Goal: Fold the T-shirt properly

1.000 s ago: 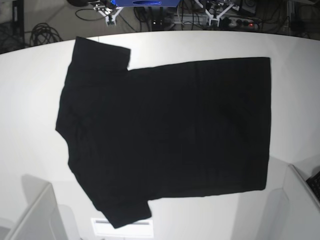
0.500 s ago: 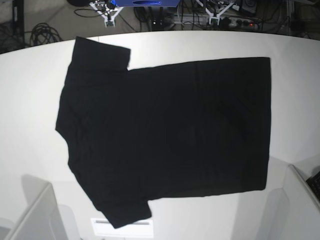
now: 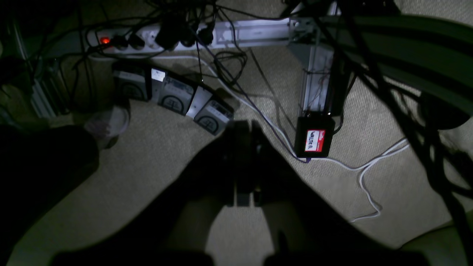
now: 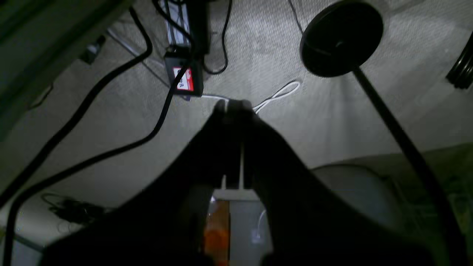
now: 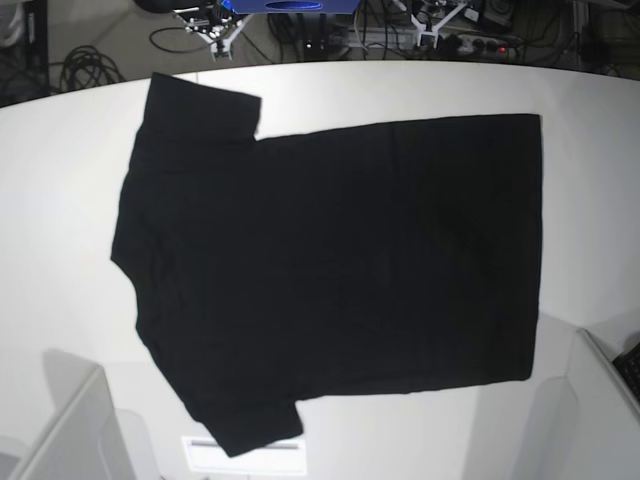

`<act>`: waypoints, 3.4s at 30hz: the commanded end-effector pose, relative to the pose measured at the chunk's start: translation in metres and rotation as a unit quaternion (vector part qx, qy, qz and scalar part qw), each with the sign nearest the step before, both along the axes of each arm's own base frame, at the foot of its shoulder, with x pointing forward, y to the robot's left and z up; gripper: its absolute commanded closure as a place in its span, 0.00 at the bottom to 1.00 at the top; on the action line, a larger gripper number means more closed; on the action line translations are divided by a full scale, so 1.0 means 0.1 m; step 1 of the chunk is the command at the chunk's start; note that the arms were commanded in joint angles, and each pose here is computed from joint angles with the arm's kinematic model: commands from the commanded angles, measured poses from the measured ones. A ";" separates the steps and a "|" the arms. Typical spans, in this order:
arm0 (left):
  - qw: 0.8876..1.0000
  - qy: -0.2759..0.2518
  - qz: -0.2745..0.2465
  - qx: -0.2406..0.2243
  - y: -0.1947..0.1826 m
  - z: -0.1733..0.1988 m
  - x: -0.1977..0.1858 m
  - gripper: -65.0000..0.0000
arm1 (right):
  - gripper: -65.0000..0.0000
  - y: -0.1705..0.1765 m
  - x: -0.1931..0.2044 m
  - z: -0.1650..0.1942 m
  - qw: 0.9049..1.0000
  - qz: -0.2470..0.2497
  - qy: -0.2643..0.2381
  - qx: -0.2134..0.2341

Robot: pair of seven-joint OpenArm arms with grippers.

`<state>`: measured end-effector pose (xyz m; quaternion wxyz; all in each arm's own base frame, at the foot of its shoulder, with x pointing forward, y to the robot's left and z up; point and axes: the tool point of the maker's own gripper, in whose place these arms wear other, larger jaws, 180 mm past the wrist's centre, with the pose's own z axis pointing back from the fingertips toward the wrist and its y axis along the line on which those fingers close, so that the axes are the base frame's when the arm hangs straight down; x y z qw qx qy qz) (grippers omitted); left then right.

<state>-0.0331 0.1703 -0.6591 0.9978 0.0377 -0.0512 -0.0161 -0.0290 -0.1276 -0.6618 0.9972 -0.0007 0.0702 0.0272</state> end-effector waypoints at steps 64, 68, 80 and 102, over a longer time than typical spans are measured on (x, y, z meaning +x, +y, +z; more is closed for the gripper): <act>0.827 -0.545 0.033 0.134 1.37 3.21 0.63 0.94 | 1.00 -1.34 1.45 2.87 0.879 -0.157 -0.428 -0.137; 0.814 -0.562 0.059 0.132 1.43 3.31 0.69 0.54 | 0.75 -1.23 1.63 2.83 0.881 -0.184 -0.424 -0.102; 0.823 -0.550 0.141 0.010 1.42 3.21 0.99 0.35 | 0.48 -1.09 1.99 2.87 0.877 -0.251 -0.399 0.086; 0.836 -0.495 0.231 -0.056 1.85 3.12 1.35 0.36 | 0.69 -0.66 1.82 2.18 0.914 -0.214 -0.302 0.168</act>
